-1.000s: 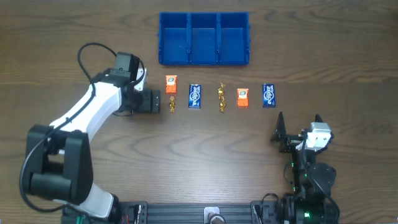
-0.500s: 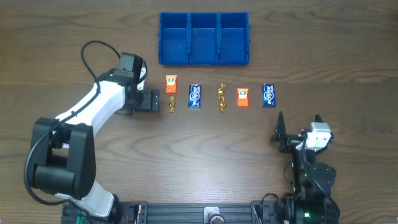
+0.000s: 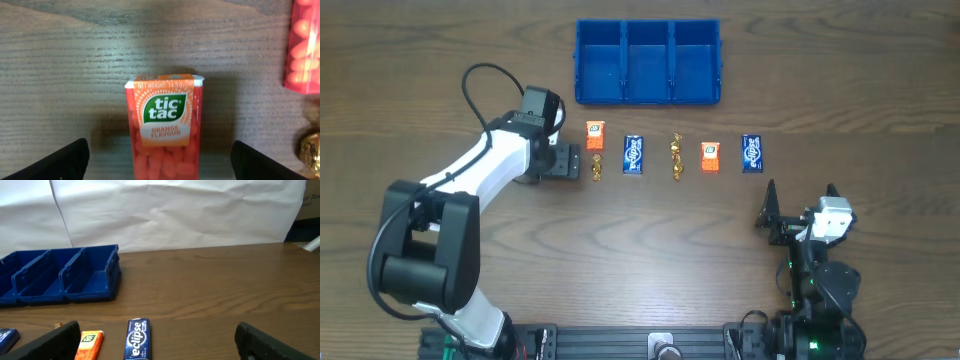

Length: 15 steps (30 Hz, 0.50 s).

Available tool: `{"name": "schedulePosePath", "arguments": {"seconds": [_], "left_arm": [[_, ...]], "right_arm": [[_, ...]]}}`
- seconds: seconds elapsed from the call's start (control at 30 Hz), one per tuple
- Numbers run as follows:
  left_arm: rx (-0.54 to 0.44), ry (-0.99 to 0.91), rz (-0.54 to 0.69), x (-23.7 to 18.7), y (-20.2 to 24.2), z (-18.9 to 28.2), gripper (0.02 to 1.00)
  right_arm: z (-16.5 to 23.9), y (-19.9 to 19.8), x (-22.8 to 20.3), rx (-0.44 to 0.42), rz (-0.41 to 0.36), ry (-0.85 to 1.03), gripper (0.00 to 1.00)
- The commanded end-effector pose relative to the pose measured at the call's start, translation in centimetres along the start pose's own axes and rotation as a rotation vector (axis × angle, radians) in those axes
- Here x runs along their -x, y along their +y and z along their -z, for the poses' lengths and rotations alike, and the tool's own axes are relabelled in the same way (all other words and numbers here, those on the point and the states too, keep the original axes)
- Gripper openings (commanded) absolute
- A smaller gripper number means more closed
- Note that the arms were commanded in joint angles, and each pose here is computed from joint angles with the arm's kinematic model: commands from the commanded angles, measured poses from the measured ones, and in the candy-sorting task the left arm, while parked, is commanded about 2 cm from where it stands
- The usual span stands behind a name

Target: Sort Candies Into Trays

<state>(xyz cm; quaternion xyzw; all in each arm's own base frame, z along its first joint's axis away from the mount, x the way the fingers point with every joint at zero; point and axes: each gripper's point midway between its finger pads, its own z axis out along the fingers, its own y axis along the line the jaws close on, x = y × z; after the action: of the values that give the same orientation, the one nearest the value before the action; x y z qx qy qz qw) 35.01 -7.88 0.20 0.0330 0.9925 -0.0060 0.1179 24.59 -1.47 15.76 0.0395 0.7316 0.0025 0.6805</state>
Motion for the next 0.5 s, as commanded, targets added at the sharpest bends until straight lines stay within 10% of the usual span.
{"name": "schedulePosePath", "arguments": {"seconds": [0.03, 0.5], "left_arm": [[0.018, -0.007, 0.006, 0.63, 0.23, -0.37, 0.825], [0.016, -0.014, 0.021, 0.82, 0.17, -0.39, 0.279]], "right_arm": [[0.04, 0.03, -0.09, 0.004, 0.015, 0.002, 0.998], [0.04, 0.03, -0.09, 0.004, 0.014, 0.003, 0.998]]}}
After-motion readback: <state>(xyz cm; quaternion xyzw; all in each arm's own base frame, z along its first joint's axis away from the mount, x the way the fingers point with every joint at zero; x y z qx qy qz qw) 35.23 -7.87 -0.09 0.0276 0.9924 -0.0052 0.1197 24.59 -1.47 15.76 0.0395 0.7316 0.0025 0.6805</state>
